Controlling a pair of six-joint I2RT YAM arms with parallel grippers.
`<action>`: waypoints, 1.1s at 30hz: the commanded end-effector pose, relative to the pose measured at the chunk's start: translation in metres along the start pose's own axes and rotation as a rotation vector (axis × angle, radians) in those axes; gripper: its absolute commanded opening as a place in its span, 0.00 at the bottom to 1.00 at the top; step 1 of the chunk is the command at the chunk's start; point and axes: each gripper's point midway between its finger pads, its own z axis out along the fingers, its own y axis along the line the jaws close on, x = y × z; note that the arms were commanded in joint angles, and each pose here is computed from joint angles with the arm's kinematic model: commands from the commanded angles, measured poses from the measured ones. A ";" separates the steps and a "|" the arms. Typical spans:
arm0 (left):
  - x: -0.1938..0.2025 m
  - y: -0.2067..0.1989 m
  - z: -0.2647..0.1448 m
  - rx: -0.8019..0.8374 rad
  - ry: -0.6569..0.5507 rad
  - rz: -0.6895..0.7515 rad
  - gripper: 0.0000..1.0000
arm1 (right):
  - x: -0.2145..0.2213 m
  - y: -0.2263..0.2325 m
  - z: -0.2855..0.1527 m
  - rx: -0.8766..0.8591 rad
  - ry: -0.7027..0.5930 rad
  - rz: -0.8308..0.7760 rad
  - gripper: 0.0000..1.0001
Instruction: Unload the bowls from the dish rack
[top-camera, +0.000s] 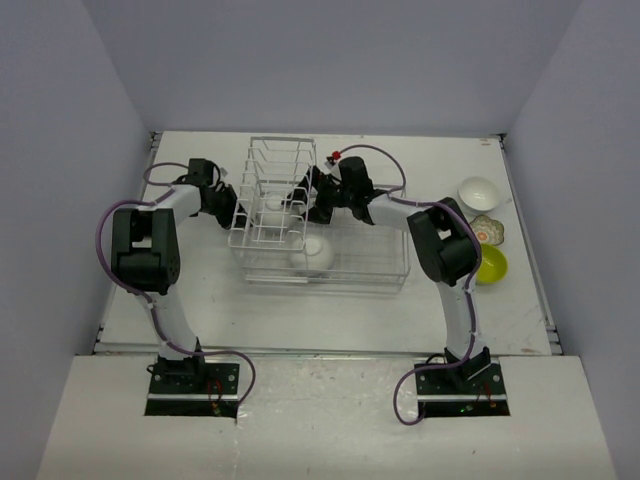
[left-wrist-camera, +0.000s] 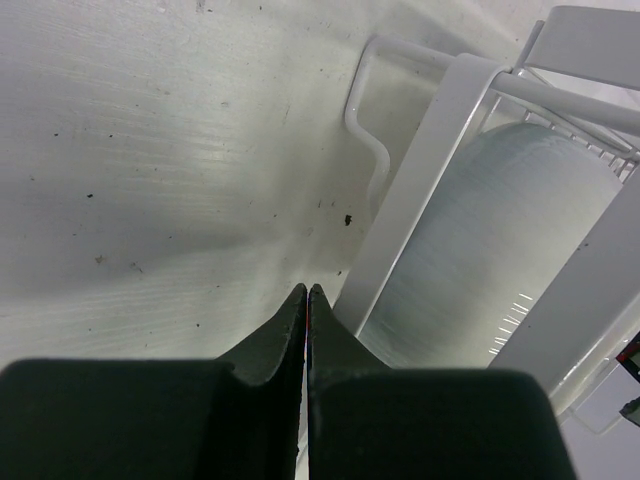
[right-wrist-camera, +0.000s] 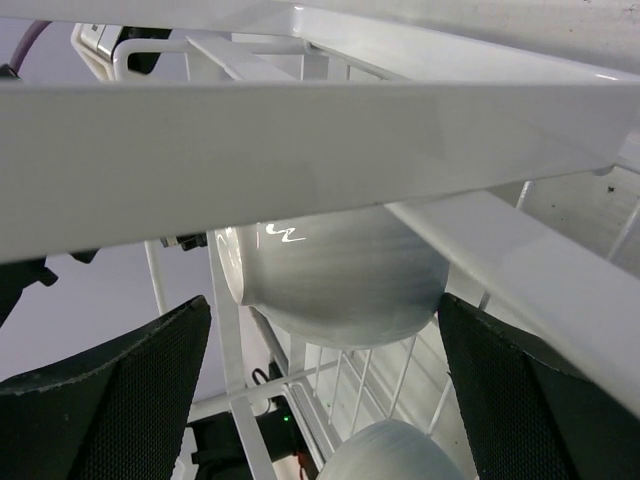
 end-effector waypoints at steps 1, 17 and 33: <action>-0.004 -0.016 -0.007 0.064 -0.013 0.017 0.00 | 0.007 0.054 -0.009 -0.162 0.006 -0.055 0.93; -0.004 -0.014 -0.005 0.057 -0.008 0.018 0.00 | 0.023 0.090 -0.021 -0.342 0.062 -0.119 0.92; -0.004 -0.012 -0.004 0.051 -0.004 0.016 0.00 | 0.018 0.067 -0.005 -0.346 0.030 0.005 0.75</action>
